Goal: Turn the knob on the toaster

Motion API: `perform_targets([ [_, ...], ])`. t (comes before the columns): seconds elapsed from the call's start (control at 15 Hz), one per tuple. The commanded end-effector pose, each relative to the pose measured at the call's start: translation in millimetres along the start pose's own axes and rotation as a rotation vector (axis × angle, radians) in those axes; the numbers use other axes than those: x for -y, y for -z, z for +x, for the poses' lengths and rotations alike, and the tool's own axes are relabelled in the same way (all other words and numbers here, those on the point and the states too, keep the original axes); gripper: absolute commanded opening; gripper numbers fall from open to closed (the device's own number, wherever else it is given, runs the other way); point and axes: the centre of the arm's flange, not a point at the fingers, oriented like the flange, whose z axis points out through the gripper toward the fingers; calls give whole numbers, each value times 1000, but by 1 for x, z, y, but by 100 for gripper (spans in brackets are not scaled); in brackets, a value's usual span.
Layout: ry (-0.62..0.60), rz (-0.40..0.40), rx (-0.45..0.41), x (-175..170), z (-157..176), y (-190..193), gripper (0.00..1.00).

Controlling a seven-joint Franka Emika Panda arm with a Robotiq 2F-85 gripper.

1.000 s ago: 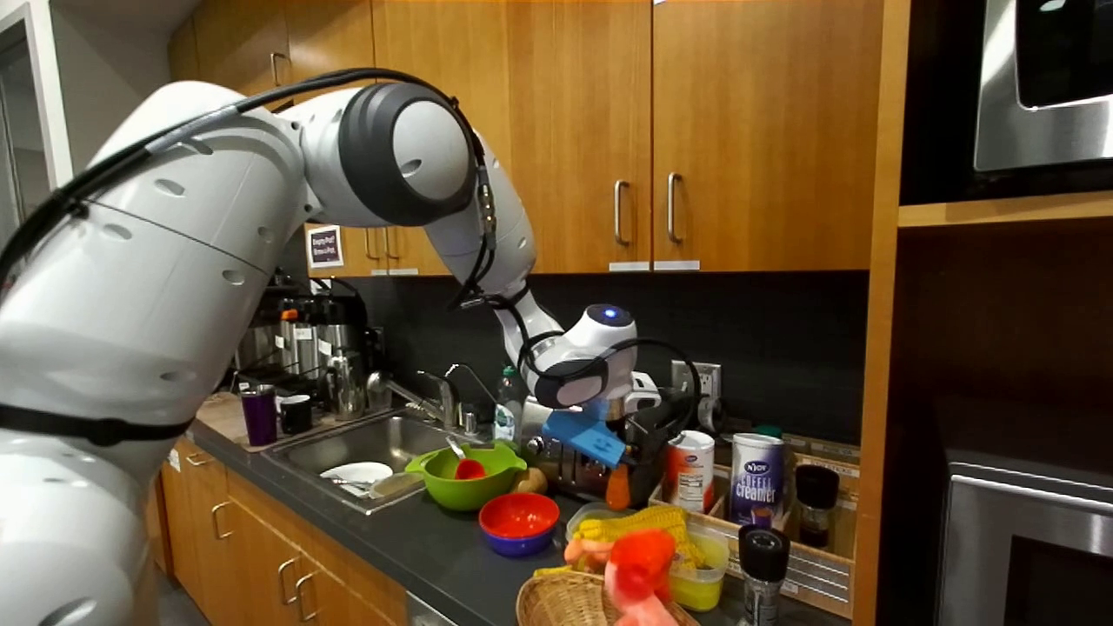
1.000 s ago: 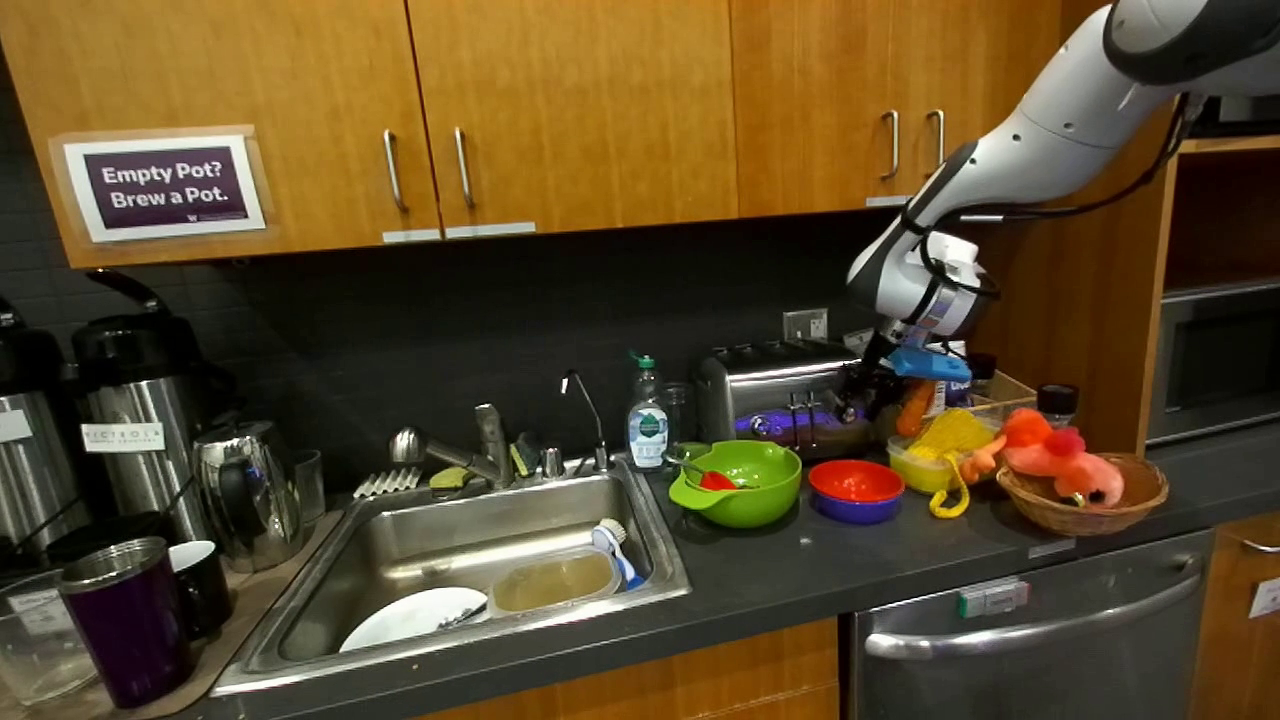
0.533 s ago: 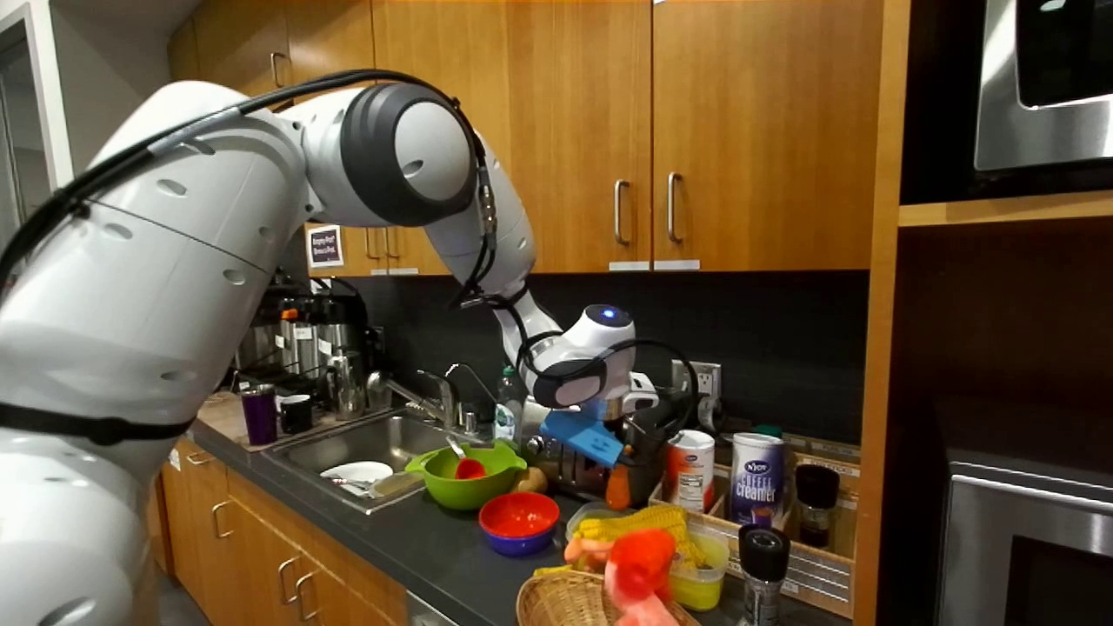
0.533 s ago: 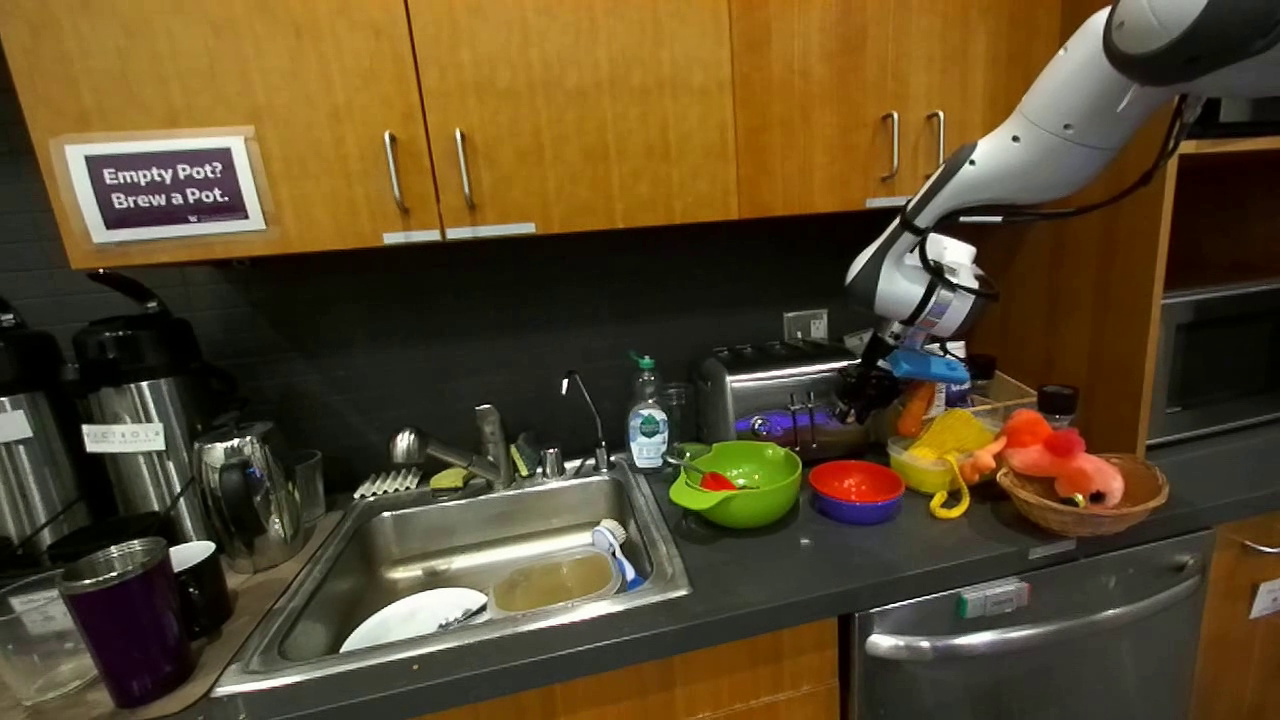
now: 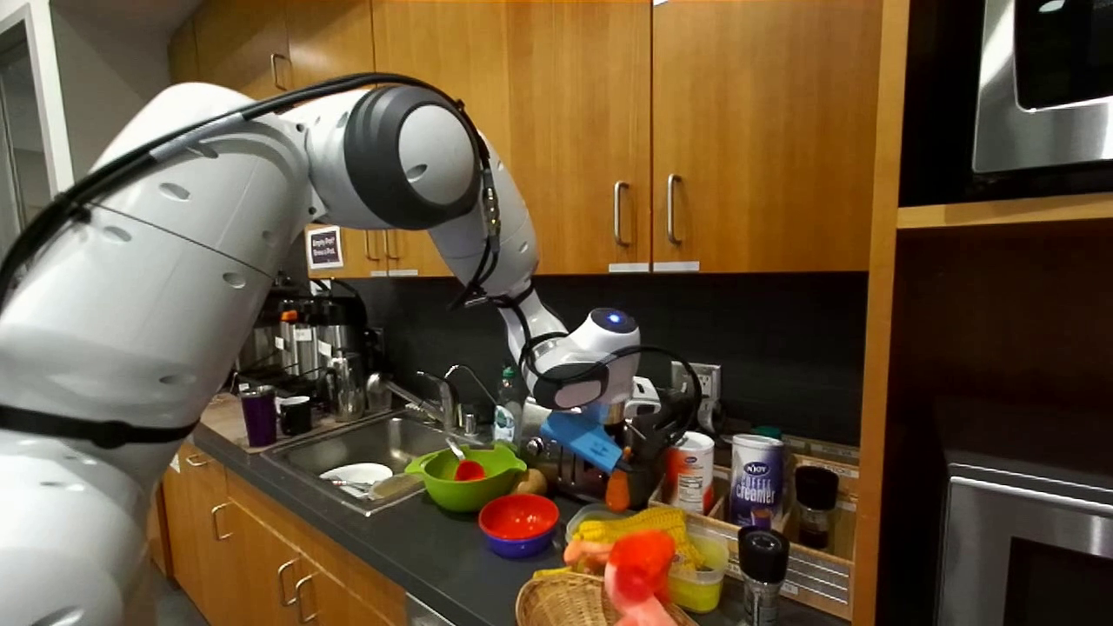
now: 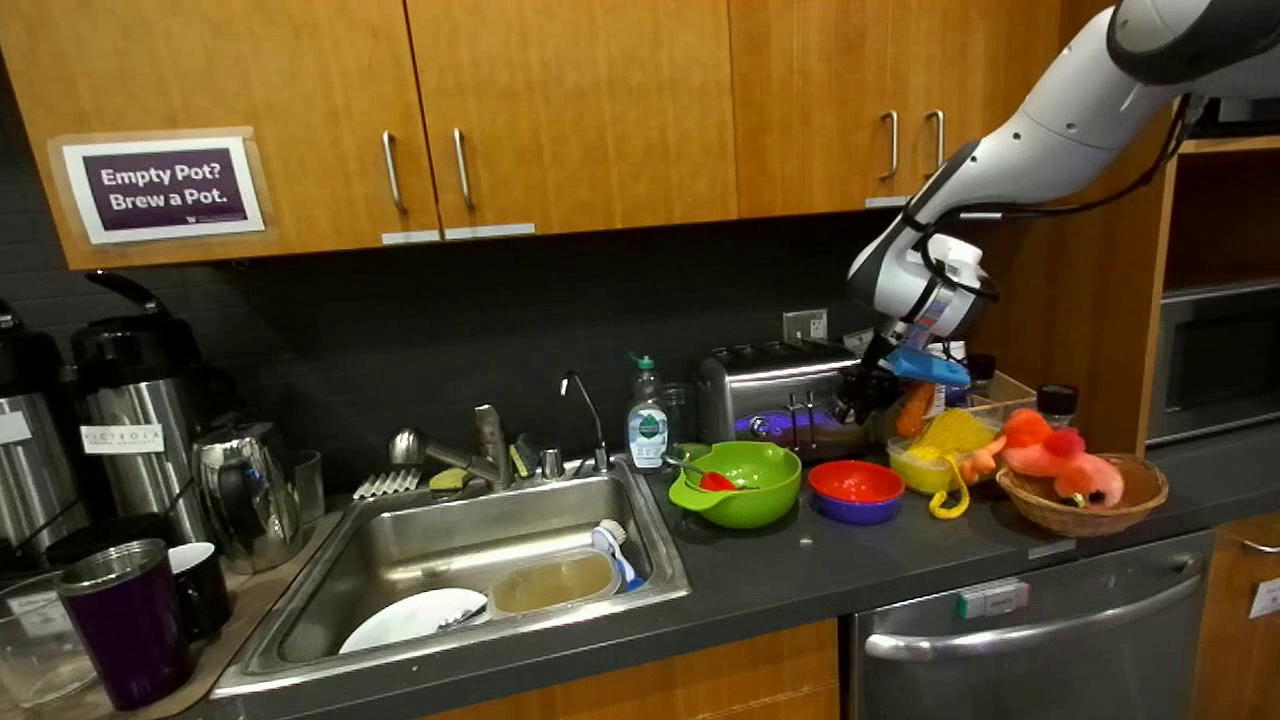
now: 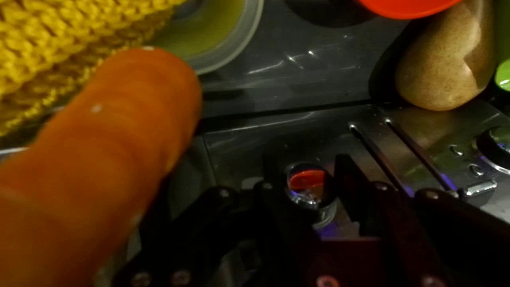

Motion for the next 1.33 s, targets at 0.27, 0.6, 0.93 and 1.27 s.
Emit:
perform_targets([
  [0.27,-49,195,-50,-6,6,0,14],
  [0.6,-83,272,-70,-17,1,-1,14],
  [0.93,-120,340,-99,-27,-4,-2,14],
  [1.27,-137,387,-113,-33,-8,-4,14],
])
